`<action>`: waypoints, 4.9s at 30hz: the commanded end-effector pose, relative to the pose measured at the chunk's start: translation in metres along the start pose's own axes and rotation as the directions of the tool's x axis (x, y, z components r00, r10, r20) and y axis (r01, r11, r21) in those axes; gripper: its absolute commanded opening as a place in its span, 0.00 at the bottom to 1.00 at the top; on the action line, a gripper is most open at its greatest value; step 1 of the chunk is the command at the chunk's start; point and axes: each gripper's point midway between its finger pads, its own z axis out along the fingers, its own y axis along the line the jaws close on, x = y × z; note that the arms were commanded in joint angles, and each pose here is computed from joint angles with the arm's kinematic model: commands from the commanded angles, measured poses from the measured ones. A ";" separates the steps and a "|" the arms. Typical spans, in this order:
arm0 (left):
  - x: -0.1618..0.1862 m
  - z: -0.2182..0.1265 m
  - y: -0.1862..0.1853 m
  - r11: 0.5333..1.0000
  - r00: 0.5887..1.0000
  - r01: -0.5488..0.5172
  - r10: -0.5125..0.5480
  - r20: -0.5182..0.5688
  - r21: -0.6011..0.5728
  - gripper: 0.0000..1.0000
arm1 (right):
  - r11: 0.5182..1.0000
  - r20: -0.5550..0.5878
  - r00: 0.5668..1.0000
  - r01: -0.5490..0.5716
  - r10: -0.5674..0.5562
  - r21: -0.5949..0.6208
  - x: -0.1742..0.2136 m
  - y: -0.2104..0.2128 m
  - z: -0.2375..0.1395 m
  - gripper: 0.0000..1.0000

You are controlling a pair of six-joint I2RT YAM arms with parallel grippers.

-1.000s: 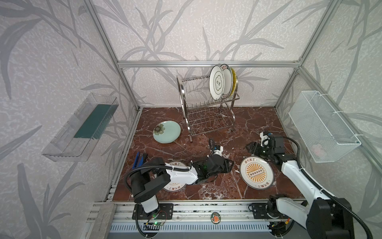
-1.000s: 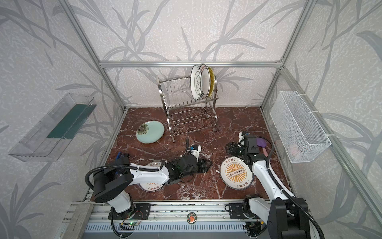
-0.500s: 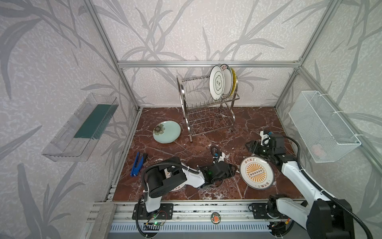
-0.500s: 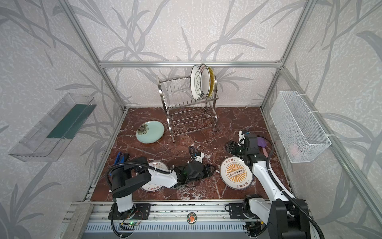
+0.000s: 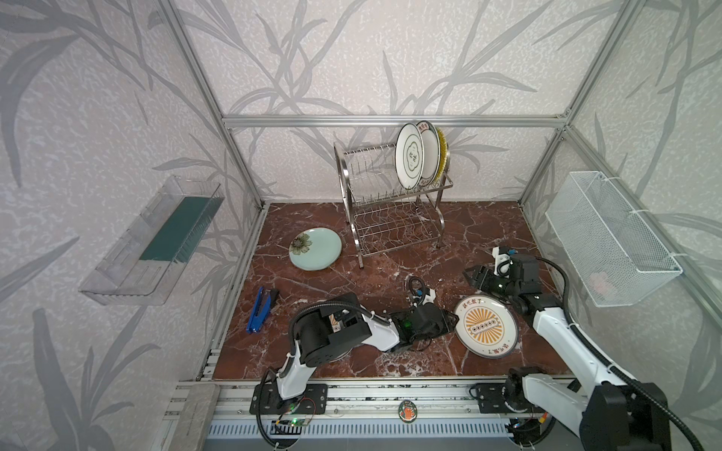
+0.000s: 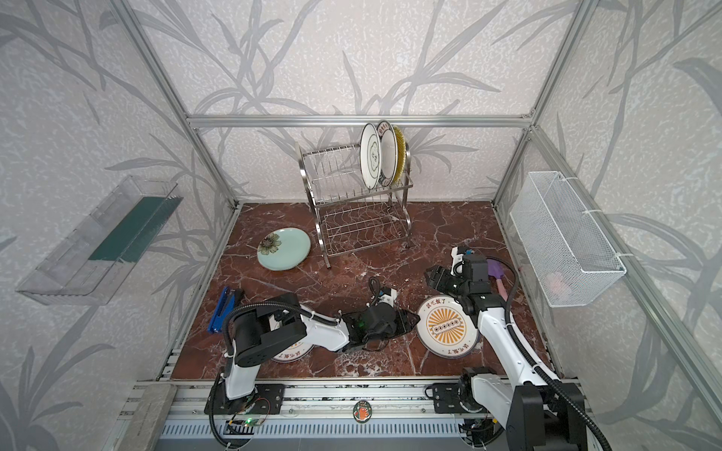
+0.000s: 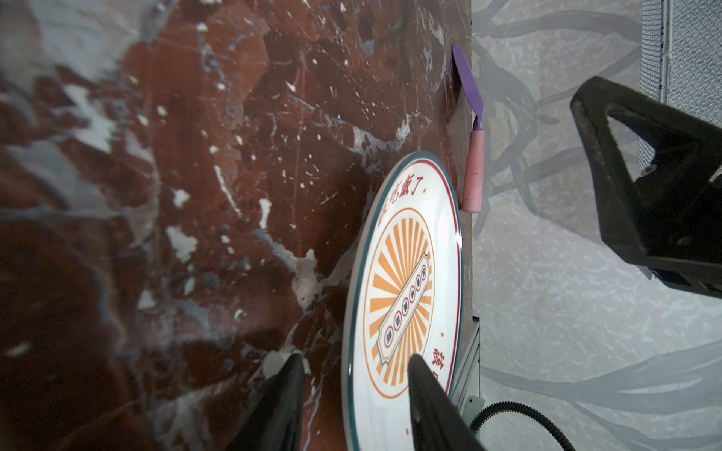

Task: Load the plates into the dish rack
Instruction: 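Grasp the sunburst plate rim with the left gripper while the right gripper braces it, then tilt the sunburst plate upright with the left gripper toward the right gripper, then grasp the upright sunburst plate rim with the right gripper while the left holds it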

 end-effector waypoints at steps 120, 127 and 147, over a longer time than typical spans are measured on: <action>-0.209 -0.191 -0.015 0.987 0.985 -0.036 0.009 0.174 0.155 0.00 | 0.910 -0.074 0.997 -0.028 -0.003 -0.414 -0.001 0.095 0.018 0.46; -0.213 -0.192 -0.014 0.988 0.980 -0.047 0.016 0.200 0.148 0.00 | 0.896 -0.102 0.995 -0.030 -0.017 -0.442 0.005 0.109 0.028 0.36; -0.214 -0.192 -0.013 0.988 0.977 -0.057 0.026 0.213 0.142 0.00 | 0.875 -0.142 0.990 -0.046 -0.027 -0.482 0.015 0.131 0.037 0.13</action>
